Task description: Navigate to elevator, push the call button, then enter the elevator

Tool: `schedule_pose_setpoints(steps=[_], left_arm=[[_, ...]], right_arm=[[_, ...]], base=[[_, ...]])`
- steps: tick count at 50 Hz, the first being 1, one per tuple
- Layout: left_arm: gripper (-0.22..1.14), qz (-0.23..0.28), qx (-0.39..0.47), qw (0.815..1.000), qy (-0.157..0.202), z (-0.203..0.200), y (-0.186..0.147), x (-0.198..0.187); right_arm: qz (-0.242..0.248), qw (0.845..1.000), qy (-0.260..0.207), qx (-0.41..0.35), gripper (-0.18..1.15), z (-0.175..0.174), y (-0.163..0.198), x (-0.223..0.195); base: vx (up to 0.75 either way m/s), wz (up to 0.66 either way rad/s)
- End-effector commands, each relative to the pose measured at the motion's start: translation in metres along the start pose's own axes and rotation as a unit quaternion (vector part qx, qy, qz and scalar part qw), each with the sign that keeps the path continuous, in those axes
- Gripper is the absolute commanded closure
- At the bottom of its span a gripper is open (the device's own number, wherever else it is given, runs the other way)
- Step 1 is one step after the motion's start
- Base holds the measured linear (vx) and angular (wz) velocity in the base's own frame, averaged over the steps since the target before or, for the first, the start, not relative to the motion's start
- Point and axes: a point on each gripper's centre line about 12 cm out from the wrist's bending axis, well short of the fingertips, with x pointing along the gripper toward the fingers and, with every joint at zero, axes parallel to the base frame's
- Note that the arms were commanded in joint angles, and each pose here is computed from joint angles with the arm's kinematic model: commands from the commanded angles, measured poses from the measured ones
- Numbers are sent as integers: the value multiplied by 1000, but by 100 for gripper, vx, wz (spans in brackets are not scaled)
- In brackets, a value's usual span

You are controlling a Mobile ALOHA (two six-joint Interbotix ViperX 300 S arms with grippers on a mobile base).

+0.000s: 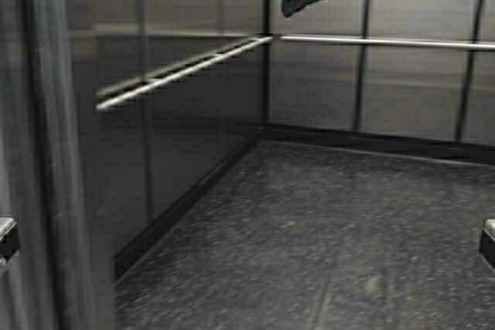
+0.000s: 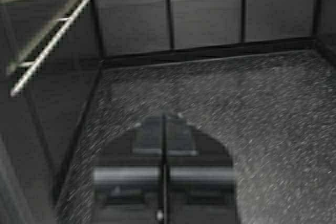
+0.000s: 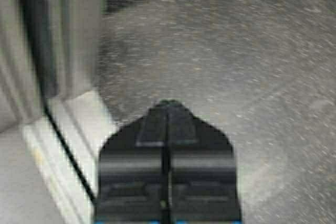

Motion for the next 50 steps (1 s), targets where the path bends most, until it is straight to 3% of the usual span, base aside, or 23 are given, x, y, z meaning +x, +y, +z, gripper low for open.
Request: schedule_pose_setpoints(steps=[1,25,33,50], left_arm=[[89,-1,1,1000,-12,8,0,3],[89,2,-1,1000,-19,12,1,2],[89,3,0,1000,-20,12,1,4],[89,2,-2,1000,-2,3,1,7]], right_arm=[[-9,1000,-21,10,91,13,-9,-7],[-32,998,-52,20,91,29,-28,-24],[-52,996,-58,33,91,29,-44,-31],[-49,997,-52,33,91,25,-43,-28]], base=[[39,-36],[41,-41],[41,-20],[46,-10]])
